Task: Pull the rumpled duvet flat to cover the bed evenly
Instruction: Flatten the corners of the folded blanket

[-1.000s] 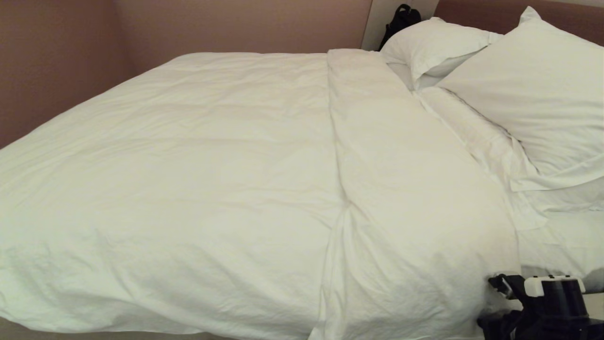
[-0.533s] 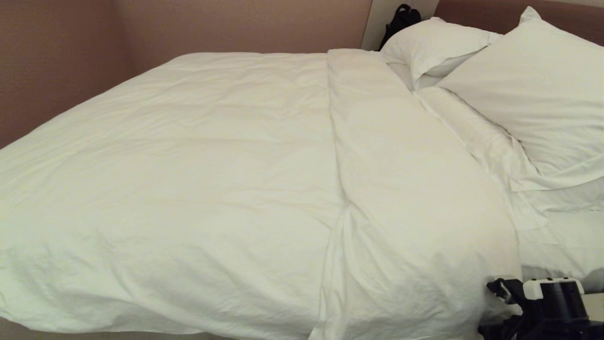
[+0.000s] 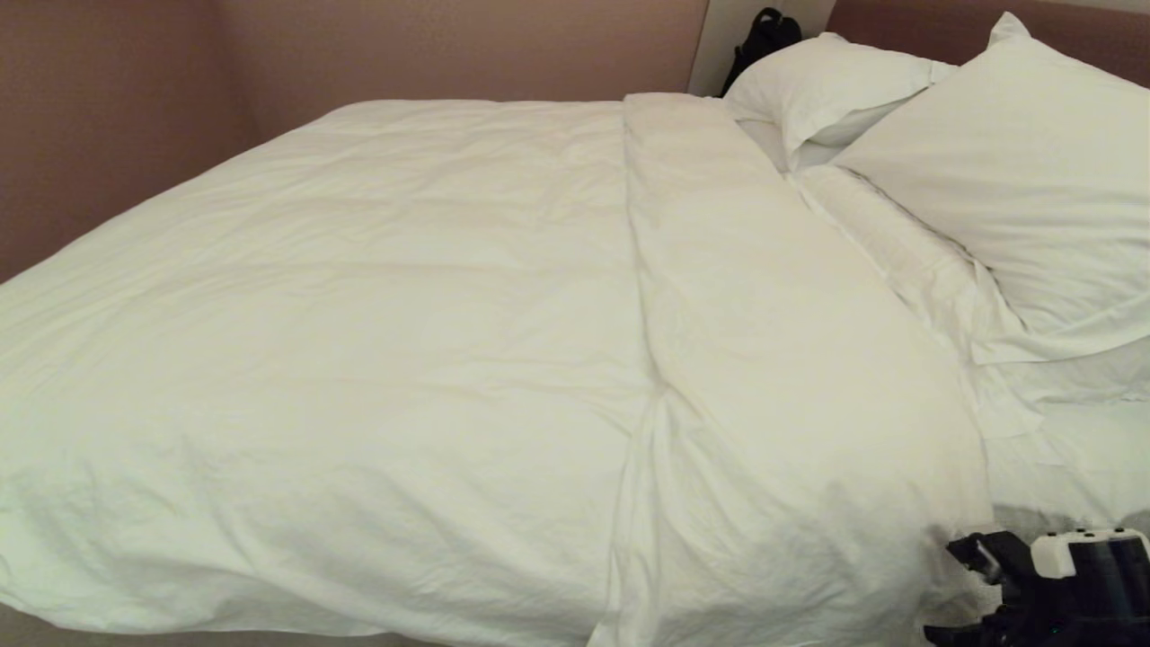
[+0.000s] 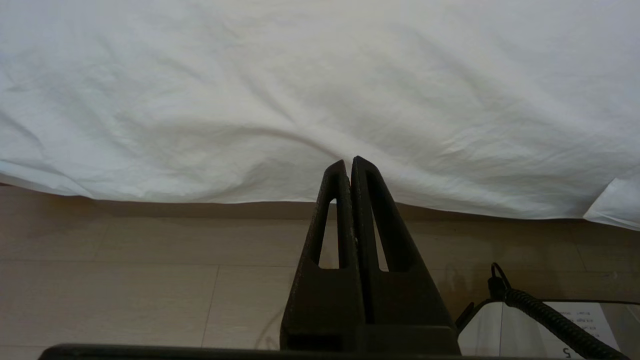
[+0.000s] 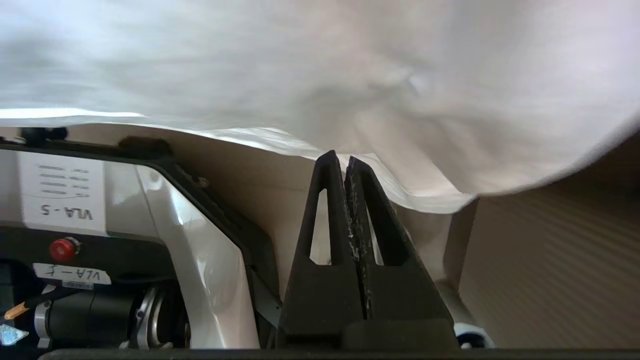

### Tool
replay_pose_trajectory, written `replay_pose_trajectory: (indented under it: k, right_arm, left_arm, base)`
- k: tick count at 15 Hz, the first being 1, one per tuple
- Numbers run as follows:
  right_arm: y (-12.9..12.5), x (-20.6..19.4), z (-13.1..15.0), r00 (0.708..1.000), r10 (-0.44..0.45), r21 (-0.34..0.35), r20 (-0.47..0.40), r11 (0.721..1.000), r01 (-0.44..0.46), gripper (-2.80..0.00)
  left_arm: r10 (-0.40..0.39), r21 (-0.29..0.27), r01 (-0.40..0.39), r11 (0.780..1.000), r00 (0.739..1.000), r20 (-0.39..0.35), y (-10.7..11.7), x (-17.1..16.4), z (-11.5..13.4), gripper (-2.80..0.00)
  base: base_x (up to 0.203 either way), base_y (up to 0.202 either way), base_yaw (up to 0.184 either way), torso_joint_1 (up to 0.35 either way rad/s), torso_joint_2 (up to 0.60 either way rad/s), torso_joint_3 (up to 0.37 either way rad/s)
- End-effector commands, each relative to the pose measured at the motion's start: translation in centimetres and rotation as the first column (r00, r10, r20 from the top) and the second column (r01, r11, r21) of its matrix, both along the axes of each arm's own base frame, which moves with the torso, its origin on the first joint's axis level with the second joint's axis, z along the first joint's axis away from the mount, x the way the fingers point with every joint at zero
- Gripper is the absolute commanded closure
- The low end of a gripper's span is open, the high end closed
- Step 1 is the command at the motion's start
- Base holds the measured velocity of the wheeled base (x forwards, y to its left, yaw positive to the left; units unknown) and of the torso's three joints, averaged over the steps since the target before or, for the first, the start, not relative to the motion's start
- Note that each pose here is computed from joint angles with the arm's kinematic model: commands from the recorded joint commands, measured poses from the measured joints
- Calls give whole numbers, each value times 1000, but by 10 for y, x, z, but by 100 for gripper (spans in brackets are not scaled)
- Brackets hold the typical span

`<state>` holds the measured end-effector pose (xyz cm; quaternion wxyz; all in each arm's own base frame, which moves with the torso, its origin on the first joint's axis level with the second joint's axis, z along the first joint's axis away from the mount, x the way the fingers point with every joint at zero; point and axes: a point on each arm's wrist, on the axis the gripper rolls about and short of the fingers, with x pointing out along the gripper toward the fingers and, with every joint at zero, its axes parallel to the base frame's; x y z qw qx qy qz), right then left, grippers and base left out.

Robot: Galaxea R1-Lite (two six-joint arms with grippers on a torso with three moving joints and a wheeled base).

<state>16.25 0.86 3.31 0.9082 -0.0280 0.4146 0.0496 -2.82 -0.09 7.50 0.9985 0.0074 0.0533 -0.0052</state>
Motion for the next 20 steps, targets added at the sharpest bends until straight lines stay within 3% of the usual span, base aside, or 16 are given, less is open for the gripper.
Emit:
replay_pose_trajectory:
  k: [1,4,5,7,9,12,17,20]
  right_arm:
    - [0,-27,12,998,14,-5,-55,1000,-14,0]
    - [0,-33,16,997,20,-11,-71,1000,-21,0]
    - [0,-36,24,999,20,-11,-25,1000,-20,0]
    - [-1,-49,51,988,17,-5,154,1000,-17,0]
    - [-3,-66,83,940,4,5,342,1000,-6,0]
    - [-6,-85,131,859,-56,20,509,998,53,0]
    - [-7,-96,140,837,-101,51,538,995,87,0]
    - [-8,-113,152,765,-127,77,631,992,102,0]
  left_arm:
    - [0,0,0,1000,1000,-1,0,0,0,0]
    - [0,0,0,1000,1000,-1,0,0,0,0]
    - [0,0,0,1000,1000,-1,0,0,0,0]
    - [0,0,0,1000,1000,-1,0,0,0,0]
    - [0,0,0,1000,1000,-1,0,0,0,0]
    - [0,0,0,1000,1000,-1,0,0,0,0]
    - [0,0,0,1000,1000,-1,0,0,0,0]
    - [0,0,0,1000,1000,-1,0,0,0,0]
  base:
    - [0,0,0,0,0,0]
    - [0,0,0,0,0,0]
    - [0,0,0,0,0,0]
    - [0,0,0,0,0,0]
    - [0,0,0,0,0,0]
    - [0,0,0,0,0,0]
    - [0,0,0,0,0,0]
    - [0,0,0,0,0,0]
